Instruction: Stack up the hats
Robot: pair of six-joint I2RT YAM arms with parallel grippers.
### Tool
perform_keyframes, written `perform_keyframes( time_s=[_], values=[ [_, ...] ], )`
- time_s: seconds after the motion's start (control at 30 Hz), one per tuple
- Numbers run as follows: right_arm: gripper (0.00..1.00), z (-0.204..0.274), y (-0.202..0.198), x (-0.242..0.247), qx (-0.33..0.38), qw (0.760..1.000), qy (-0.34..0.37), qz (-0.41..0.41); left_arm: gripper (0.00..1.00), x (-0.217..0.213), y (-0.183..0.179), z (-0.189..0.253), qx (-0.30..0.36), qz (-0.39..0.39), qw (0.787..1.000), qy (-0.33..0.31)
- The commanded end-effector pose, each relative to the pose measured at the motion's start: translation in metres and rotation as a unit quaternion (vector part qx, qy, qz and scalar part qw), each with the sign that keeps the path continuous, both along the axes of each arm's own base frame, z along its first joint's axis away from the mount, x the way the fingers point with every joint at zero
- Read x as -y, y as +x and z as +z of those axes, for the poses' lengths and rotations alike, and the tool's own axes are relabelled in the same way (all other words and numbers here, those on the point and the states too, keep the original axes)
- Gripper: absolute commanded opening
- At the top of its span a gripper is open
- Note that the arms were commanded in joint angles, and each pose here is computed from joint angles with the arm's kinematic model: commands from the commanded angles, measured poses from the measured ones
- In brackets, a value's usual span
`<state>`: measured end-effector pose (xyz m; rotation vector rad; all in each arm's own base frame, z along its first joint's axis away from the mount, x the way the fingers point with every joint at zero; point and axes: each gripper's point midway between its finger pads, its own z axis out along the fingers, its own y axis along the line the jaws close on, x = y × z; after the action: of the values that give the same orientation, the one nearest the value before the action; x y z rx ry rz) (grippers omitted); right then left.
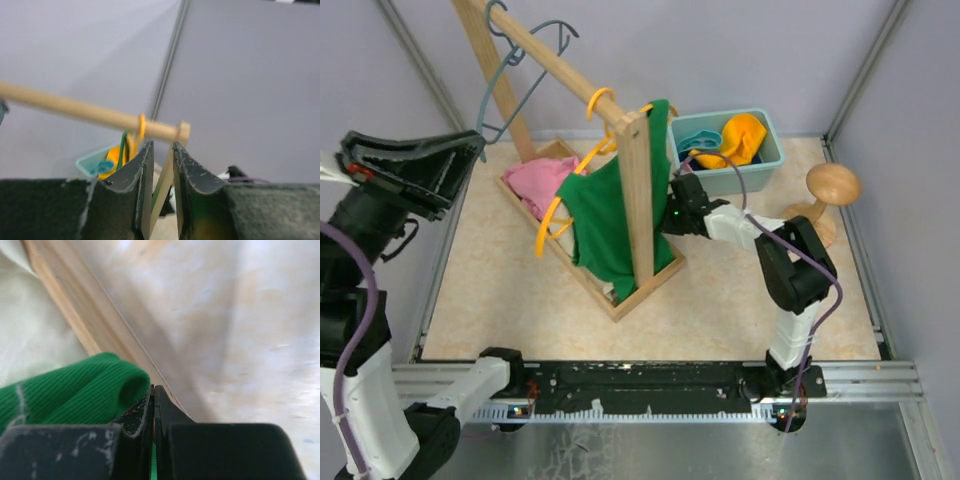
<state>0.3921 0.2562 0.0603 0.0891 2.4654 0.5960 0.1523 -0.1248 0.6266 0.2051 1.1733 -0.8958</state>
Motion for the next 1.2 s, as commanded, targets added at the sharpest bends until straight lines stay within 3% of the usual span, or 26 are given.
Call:
perform_keyframes(
  time_s=[0.0, 0.17, 0.33, 0.47, 0.6, 0.73, 0.8, 0.9, 1.07, 1.17],
  values=[
    [0.0, 0.001, -0.07, -0.096, -0.075, 0.991, 0.047, 0.103, 0.28, 0.018, -0.043, 0.05, 0.076, -0.087, 0.993, 0.002],
    [0.0, 0.004, -0.101, -0.174, -0.091, 0.981, 0.071, 0.157, 0.23, 0.03, -0.069, 0.077, 0.116, -0.162, 0.98, -0.012],
    [0.0, 0.004, -0.091, -0.22, -0.094, 0.976, 0.109, 0.16, 0.24, 0.03, -0.094, 0.095, 0.151, -0.182, 0.972, -0.013],
    [0.0, 0.017, -0.076, -0.222, -0.062, 0.98, 0.093, 0.166, 0.25, 0.03, -0.102, 0.098, 0.155, -0.186, 0.97, -0.01],
    [0.0, 0.032, -0.088, -0.202, -0.05, 0.979, 0.07, 0.185, 0.25, 0.03, -0.098, 0.089, 0.141, -0.181, 0.973, -0.009],
    [0.32, 0.034, -0.131, -0.171, -0.089, 0.972, 0.059, 0.21, 0.27, 0.03, -0.087, 0.071, 0.119, -0.171, 0.978, -0.001],
    [0.4, 0.036, -0.161, -0.156, -0.113, 0.964, 0.048, 0.234, 0.28, 0.029, -0.081, 0.065, 0.11, -0.16, 0.981, 0.003],
    [0.43, 0.042, -0.213, -0.139, -0.138, 0.95, 0.02, 0.279, 0.28, 0.028, -0.077, 0.063, 0.112, -0.15, 0.982, 0.006],
    [0.35, 0.061, -0.291, -0.134, -0.214, 0.914, 0.059, 0.339, 0.28, 0.03, -0.074, 0.073, 0.129, -0.153, 0.98, 0.008],
    [0.05, 0.071, -0.325, -0.149, -0.237, 0.893, 0.085, 0.373, 0.28, 0.03, -0.071, 0.081, 0.143, -0.156, 0.977, 0.005]
  ],
)
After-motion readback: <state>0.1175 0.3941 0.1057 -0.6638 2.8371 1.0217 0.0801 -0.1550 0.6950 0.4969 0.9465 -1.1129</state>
